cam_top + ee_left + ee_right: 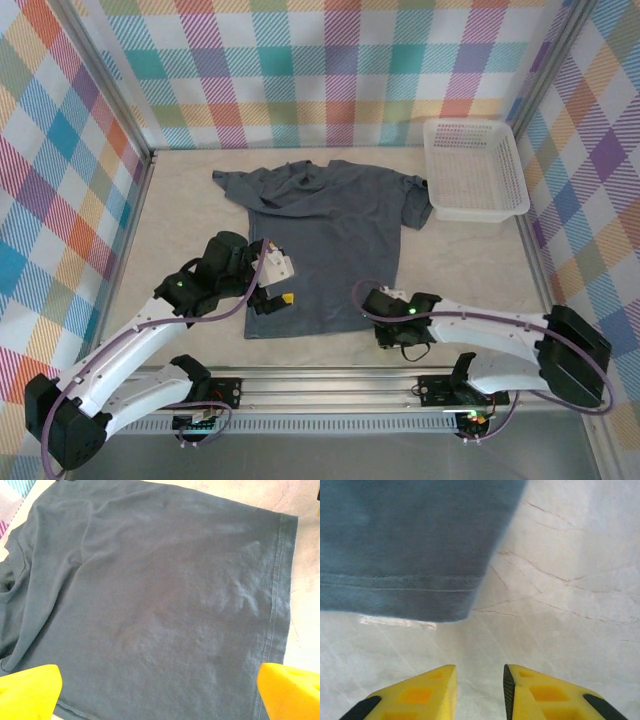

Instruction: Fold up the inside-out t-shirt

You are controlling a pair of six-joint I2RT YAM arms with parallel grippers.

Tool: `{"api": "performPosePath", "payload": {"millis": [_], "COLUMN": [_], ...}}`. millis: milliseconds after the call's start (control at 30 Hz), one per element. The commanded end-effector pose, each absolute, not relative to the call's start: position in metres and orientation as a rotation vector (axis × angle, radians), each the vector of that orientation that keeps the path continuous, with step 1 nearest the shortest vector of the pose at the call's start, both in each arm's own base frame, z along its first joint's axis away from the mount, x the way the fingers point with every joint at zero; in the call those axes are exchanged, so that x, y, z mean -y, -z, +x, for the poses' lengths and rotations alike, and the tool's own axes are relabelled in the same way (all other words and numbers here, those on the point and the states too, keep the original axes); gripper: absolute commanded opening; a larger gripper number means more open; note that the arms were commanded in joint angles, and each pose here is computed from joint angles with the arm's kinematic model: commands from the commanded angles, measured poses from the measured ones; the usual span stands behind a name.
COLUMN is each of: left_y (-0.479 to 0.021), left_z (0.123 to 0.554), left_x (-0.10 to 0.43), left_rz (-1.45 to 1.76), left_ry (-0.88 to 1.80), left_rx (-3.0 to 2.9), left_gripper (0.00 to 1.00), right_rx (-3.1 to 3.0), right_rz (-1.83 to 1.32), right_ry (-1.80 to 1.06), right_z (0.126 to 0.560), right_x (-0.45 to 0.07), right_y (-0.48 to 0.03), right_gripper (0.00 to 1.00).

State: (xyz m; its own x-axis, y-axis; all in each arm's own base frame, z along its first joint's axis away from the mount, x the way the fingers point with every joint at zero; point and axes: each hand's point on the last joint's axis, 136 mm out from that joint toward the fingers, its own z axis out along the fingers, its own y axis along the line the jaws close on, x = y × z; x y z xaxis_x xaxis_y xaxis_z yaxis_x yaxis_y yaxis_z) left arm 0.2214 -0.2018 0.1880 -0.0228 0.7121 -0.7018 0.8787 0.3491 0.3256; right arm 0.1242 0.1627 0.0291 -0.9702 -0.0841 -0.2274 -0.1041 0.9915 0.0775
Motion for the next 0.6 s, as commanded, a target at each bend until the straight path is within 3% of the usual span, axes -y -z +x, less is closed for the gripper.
{"api": "performPosePath", "payload": {"millis": [0, 167, 200, 567], "left_y": [-0.187, -0.185, -0.184, -0.182], "left_z": [0.220, 0.220, 0.221, 0.223], "left_x": [0.209, 0.207, 0.207, 0.208], "left_rz": [1.410, 1.410, 1.409, 1.395], "left_ry": [0.298, 0.285, 0.284, 0.287], "left_rx": [-1.760, -1.767, -1.768, -1.778], "left_gripper": [1.00, 1.00, 1.00, 1.00], "right_rx": [-2.894, -2.827, -2.821, -2.915], "right_rz": [0.034, 0.065, 0.080, 0.143], "right_ry": [-0.496, -0.745, -0.761, -0.805], "right_z": [0.134, 0.146, 0.148, 0.154], "right_x": [-0.189, -0.194, -0.193, -0.196], "right_y": [-0.036, -0.047, -0.047, -0.029], "right_gripper": [0.32, 0.56, 0.56, 0.31]}}
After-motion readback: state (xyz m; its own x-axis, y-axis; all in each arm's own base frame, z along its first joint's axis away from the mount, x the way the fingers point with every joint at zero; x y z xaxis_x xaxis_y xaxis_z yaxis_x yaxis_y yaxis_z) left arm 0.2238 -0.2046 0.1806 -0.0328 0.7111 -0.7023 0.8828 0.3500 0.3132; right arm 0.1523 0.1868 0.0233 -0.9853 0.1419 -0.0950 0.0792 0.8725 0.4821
